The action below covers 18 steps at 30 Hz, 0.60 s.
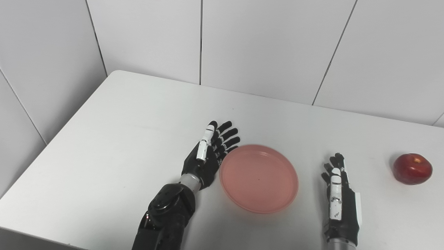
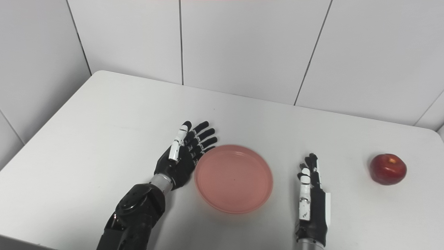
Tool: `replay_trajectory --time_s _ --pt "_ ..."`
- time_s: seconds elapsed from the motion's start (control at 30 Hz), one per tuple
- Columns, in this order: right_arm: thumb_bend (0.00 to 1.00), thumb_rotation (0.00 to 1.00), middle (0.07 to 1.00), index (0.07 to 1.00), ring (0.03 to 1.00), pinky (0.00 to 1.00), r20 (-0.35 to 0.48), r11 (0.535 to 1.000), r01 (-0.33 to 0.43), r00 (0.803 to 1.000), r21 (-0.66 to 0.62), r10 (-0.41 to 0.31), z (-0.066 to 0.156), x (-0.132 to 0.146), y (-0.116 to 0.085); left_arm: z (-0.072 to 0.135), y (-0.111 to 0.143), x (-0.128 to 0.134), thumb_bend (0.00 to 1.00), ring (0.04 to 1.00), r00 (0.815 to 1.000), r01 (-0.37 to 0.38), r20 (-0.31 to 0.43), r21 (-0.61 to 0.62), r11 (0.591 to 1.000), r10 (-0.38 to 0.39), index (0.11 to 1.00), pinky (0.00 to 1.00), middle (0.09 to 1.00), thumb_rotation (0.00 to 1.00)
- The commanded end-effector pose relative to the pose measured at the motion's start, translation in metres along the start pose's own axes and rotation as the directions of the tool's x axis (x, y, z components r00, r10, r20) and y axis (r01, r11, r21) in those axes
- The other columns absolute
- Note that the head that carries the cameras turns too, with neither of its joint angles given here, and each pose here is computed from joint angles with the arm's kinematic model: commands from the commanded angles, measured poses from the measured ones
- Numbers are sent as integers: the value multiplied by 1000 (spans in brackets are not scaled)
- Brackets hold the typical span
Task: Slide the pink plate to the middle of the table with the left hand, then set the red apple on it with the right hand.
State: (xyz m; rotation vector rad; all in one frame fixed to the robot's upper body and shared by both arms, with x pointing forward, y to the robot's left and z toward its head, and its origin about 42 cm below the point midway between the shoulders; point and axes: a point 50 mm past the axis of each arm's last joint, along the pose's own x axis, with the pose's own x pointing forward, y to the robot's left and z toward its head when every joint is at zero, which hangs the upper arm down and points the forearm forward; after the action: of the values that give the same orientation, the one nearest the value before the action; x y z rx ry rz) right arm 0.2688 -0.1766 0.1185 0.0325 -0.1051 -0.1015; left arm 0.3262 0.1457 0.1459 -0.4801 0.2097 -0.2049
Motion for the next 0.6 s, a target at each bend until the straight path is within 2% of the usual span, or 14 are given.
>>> replay_trajectory --time_s 0.0,0.57 --pt "265 1000 952 960 939 950 23 1000 -8 1000 20 7 9 4 7 14 -11 3 405 874 998 41 47 5 999 -41 860 879 882 1000" --pt "259 1000 946 952 932 936 11 1000 -3 1000 11 3 11 4 7 23 -2 -1 420 877 996 20 82 8 1000 -21 870 873 886 1000"
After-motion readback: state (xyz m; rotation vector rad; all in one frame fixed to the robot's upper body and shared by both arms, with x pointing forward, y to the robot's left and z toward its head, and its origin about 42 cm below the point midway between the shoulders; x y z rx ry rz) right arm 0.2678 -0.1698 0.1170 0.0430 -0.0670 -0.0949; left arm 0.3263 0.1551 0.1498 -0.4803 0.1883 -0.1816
